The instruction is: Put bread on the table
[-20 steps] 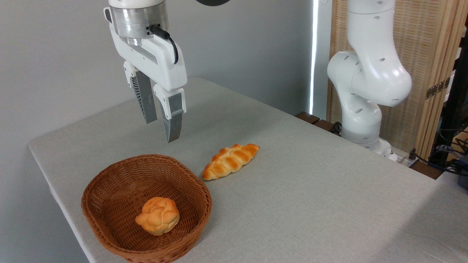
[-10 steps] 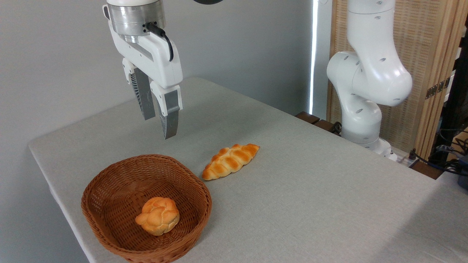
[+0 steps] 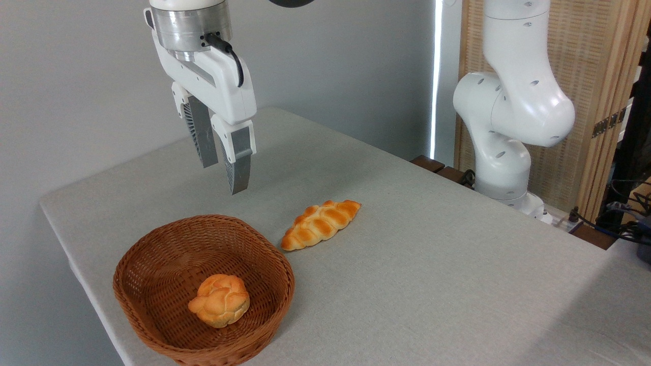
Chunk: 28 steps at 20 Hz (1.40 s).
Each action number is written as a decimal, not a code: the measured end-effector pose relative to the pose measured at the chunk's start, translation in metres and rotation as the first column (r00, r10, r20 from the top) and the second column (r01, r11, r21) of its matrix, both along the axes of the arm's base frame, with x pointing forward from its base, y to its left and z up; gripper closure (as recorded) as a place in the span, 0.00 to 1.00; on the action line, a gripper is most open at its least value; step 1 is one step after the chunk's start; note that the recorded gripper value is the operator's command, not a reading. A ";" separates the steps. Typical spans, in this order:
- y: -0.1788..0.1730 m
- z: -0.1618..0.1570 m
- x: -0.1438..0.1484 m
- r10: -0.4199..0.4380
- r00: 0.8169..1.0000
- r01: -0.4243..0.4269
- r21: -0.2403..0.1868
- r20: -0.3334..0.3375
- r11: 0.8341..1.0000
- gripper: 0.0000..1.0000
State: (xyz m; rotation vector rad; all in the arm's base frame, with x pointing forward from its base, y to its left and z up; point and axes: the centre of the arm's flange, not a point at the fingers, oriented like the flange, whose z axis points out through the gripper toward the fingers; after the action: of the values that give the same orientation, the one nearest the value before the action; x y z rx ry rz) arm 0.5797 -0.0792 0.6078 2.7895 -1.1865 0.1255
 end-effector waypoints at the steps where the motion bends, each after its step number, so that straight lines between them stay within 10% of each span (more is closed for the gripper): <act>1: -0.001 -0.001 0.000 -0.001 1.000 0.001 0.000 -0.001 1.000 0.00; 28: 0.022 -0.010 -0.027 0.047 0.999 -0.047 0.094 0.004 0.994 0.00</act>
State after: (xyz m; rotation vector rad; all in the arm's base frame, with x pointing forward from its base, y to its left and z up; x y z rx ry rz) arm 0.5523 -0.0570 0.5978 2.9004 -1.1567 0.0778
